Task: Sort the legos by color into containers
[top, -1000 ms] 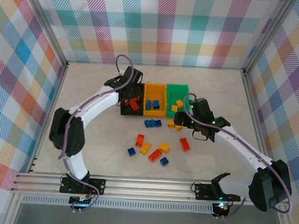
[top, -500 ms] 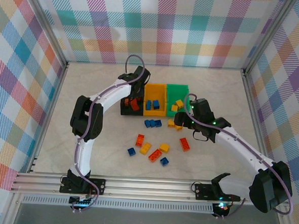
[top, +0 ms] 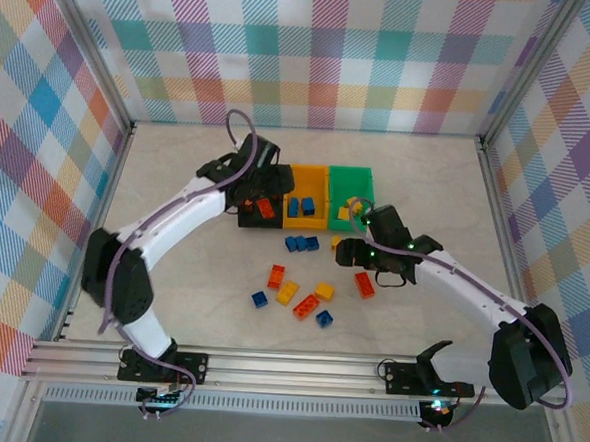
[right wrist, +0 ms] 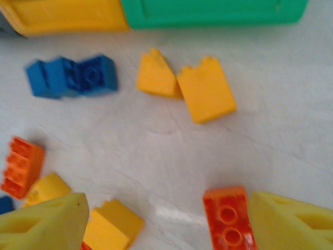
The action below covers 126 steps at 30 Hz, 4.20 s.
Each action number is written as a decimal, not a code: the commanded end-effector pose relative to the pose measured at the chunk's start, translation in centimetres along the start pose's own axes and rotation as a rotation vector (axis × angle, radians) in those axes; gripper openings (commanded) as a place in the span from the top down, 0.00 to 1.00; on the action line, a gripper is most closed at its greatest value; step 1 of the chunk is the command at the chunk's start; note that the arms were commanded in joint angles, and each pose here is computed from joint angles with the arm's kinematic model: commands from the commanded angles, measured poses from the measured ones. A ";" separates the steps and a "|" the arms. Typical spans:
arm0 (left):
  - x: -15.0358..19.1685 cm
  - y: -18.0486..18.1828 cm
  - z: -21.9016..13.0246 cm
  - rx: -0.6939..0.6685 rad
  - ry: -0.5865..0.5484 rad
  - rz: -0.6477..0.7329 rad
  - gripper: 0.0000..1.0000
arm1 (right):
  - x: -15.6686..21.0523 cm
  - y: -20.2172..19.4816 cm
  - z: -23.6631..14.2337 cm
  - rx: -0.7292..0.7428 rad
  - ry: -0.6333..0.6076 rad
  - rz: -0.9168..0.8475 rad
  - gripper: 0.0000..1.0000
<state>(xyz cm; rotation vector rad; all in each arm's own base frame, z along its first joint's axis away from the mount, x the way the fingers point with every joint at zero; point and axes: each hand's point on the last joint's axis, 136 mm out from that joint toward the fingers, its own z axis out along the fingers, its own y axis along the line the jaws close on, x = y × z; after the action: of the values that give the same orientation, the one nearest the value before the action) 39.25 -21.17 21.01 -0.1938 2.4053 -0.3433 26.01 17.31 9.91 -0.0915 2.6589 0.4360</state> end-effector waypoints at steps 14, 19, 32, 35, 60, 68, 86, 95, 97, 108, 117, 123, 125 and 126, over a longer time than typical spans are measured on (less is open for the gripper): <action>11.7 6.4 -3.1 0.062 0.086 -0.101 0.00 | 5.5 -3.8 4.7 0.172 0.242 0.014 0.32; 12.3 8.1 -3.1 0.013 0.086 -0.113 0.00 | 6.4 -4.2 4.9 0.193 0.277 0.017 0.42; 12.7 11.3 -4.2 -0.051 0.048 -0.140 0.00 | 2.7 2.0 2.8 0.058 0.182 -0.117 0.68; 13.5 12.5 -4.4 -0.068 0.045 -0.164 0.00 | -0.5 7.3 1.2 -0.050 0.109 -0.200 0.69; 15.3 13.8 -5.9 -0.041 0.069 -0.198 0.00 | -18.0 22.6 12.6 -0.102 0.016 -0.309 0.63; 15.2 13.2 -6.0 -0.020 0.081 -0.176 0.00 | -20.2 23.9 9.8 -0.139 -0.075 -0.316 0.33; 14.7 12.4 -6.0 0.005 0.095 -0.151 0.00 | -19.0 22.7 0.2 -0.036 -0.072 -0.409 0.33; 14.6 11.4 -5.3 0.029 0.126 -0.116 0.00 | -15.6 21.6 -1.8 0.070 -0.022 -0.514 0.28; 14.8 11.2 -4.9 0.036 0.137 -0.119 0.00 | -14.2 21.4 -1.7 0.024 -0.058 -0.508 0.26; 15.2 10.5 -4.4 0.053 0.183 -0.103 0.00 | -1.4 11.4 -1.6 -0.002 0.084 -0.356 0.21; 15.7 10.6 -3.7 0.046 0.200 -0.122 0.00 | 6.1 8.2 2.9 -0.071 0.220 -0.266 0.29; 16.2 10.8 -3.4 0.035 0.216 -0.123 0.00 | 6.7 6.8 4.9 -0.010 0.240 -0.296 0.32; 16.3 10.9 -3.3 0.032 0.220 -0.126 0.00 | 6.9 6.6 5.4 -0.001 0.252 -0.299 0.32; 16.4 11.0 -3.2 0.031 0.221 -0.126 0.00 | 6.9 6.5 5.7 0.006 0.256 -0.298 0.32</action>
<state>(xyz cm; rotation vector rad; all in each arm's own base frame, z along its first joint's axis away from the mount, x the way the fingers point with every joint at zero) 23.98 -13.64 9.88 -0.2958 2.6181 -0.4553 20.56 24.85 4.40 -0.5740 2.8406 0.3317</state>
